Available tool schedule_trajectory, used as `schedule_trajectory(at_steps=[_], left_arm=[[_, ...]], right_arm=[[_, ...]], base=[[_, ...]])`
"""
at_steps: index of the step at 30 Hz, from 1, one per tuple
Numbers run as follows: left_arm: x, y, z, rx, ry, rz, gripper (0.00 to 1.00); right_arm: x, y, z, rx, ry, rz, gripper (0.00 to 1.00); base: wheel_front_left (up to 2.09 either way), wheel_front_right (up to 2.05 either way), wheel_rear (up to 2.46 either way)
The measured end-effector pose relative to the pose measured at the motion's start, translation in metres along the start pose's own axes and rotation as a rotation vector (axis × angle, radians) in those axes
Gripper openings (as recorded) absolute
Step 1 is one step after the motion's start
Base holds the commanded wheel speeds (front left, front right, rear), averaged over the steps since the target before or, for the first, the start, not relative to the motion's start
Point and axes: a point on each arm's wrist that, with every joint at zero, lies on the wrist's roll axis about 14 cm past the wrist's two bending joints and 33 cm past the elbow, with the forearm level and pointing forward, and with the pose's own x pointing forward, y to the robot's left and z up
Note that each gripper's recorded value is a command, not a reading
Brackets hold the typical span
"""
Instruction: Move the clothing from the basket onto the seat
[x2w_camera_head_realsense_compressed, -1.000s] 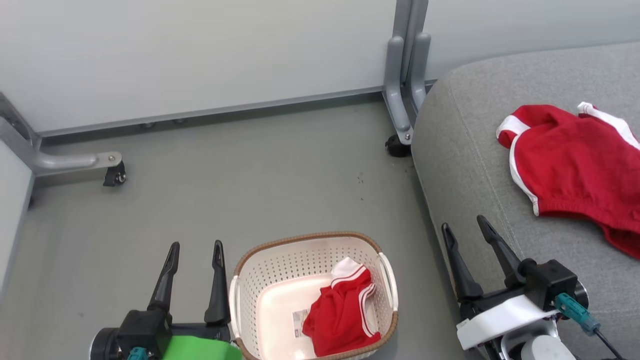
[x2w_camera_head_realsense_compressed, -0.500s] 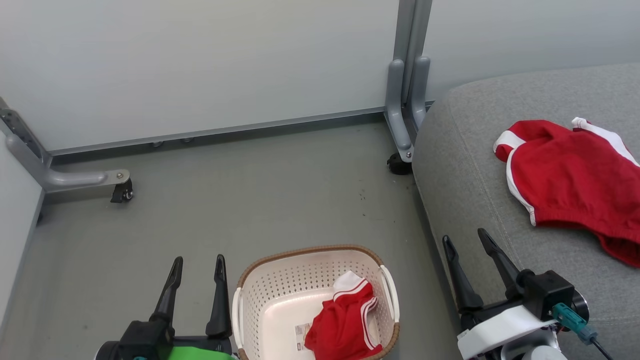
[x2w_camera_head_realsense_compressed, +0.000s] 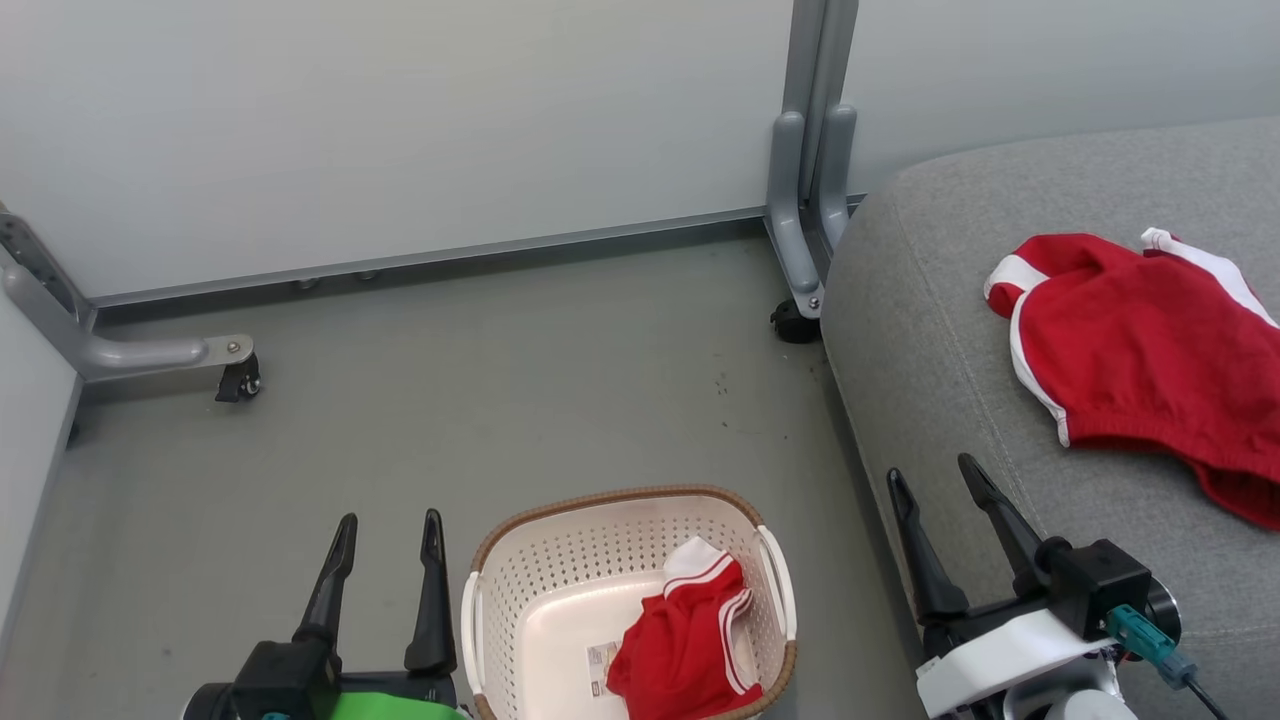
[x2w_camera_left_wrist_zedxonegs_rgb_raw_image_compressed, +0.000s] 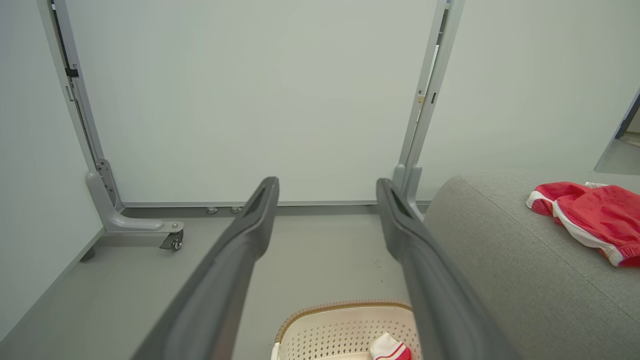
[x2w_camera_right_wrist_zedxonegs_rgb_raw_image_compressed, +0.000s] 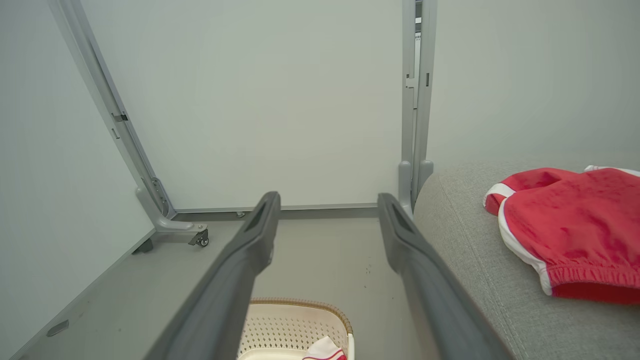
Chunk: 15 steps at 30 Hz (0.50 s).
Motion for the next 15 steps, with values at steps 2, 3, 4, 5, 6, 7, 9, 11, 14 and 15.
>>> schedule_trajectory(at_steps=[2,3,4,5,6,7,9,11,14,15], left_arm=[[0.0001,0.0000,-0.0002,0.002,0.001,0.000,1.00],[0.0001,0.0003,-0.0003,0.003,0.001,0.000,1.00],[0.0001,0.0006,-0.0003,0.003,0.001,0.001,1.00],[0.0001,0.0010,-0.0003,0.003,0.001,0.003,1.00],[0.0001,0.0013,-0.0005,0.004,0.002,0.003,1.00],[0.0001,0.0013,-0.0009,0.005,0.003,0.003,1.00],[0.0000,0.0013,-0.0010,0.007,0.003,0.003,1.00],[-0.0002,0.0014,-0.0013,0.008,0.004,0.003,1.00],[-0.0001,0.0016,-0.0023,0.008,0.007,0.003,1.00],[0.0000,0.0014,-0.0033,0.008,0.010,0.003,1.00]], right_arm=[[0.0000,-0.0007,0.0000,0.000,0.000,-0.002,1.00],[0.0000,-0.0009,0.0001,0.000,0.000,-0.003,1.00],[0.0000,-0.0008,0.0000,0.000,0.000,-0.003,1.00],[0.0000,-0.0004,-0.0001,-0.001,0.000,-0.001,1.00],[0.0000,0.0002,-0.0002,-0.001,0.001,0.001,1.00],[0.0000,0.0007,-0.0004,-0.002,0.001,0.003,1.00],[-0.0001,0.0019,-0.0006,-0.004,0.003,0.007,1.00],[0.0000,0.0028,-0.0009,-0.008,0.004,0.011,1.00],[0.0005,0.0040,-0.0019,-0.011,0.007,0.016,1.00],[0.0007,0.0041,-0.0022,-0.011,0.008,0.017,1.00]], base=[[0.00,0.00,0.00],[0.00,0.00,0.00],[0.00,0.00,0.00],[0.00,0.00,0.00],[0.00,0.00,0.00],[0.00,0.00,0.00],[0.00,0.00,0.00],[0.00,0.00,0.00],[0.00,0.00,0.00],[0.00,0.00,0.00]])
